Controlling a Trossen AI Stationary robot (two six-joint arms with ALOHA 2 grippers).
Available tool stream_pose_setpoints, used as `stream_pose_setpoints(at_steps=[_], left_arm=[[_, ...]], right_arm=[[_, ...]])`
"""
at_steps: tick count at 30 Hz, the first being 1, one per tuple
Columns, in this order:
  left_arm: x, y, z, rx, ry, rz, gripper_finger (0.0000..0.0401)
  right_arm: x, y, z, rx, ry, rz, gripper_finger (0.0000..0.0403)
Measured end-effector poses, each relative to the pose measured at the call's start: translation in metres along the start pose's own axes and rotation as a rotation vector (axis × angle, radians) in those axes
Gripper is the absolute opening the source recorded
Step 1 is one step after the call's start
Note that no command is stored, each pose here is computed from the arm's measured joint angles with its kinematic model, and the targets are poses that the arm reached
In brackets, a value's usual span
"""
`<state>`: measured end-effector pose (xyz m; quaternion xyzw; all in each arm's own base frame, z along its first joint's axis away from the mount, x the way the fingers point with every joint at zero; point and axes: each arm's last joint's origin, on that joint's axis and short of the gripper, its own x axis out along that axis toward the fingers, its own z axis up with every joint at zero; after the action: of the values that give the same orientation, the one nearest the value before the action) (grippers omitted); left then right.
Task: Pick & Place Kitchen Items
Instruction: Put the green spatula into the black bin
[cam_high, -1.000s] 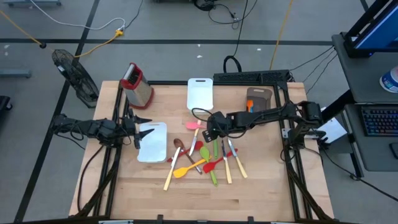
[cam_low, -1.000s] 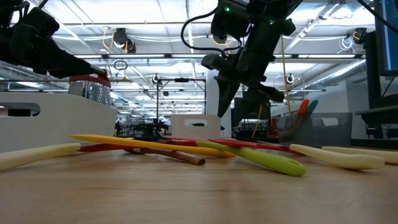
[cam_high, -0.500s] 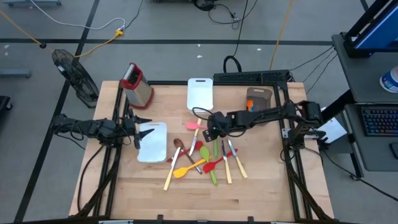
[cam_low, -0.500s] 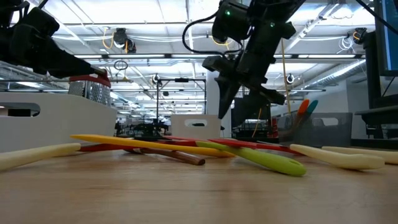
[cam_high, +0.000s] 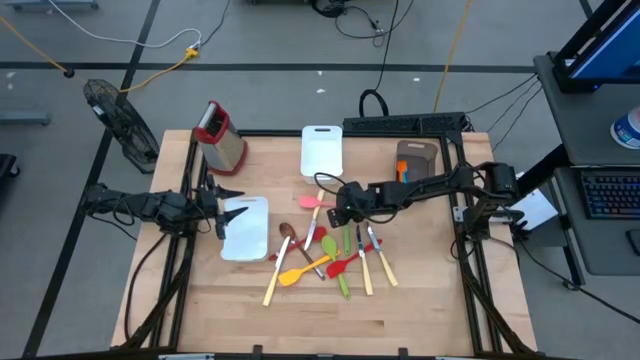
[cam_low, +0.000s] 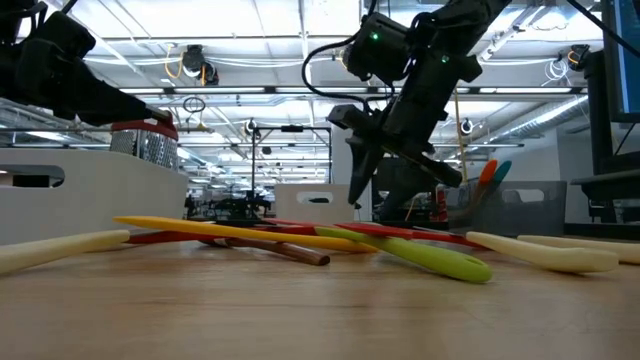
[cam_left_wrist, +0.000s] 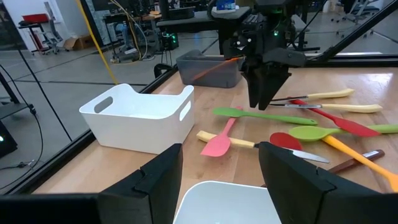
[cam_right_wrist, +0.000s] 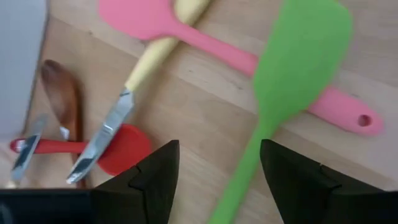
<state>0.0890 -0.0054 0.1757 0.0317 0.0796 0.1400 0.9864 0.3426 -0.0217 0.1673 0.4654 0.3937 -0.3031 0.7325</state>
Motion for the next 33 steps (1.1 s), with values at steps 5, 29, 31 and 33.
stream_pose_setpoints(at_steps=[5,29,31,33], left_arm=[[0.0,0.0,0.0,0.0,0.0,0.0,0.0218],[0.0,0.0,0.0,0.0,-0.001,0.0,0.0218],[0.0,0.0,0.0,0.0,0.0,0.0,0.0218],[0.0,0.0,0.0,0.0,-0.001,0.0,0.0218]], right_arm=[[0.0,-0.002,-0.001,-0.001,0.008,-0.016,0.0211],[0.043,-0.021,-0.012,0.162,0.112,-0.179,0.0201],[0.043,-0.023,-0.012,0.177,0.094,-0.199,0.0187],[0.043,-0.023,-0.012,0.188,0.067,-0.214,0.0166]])
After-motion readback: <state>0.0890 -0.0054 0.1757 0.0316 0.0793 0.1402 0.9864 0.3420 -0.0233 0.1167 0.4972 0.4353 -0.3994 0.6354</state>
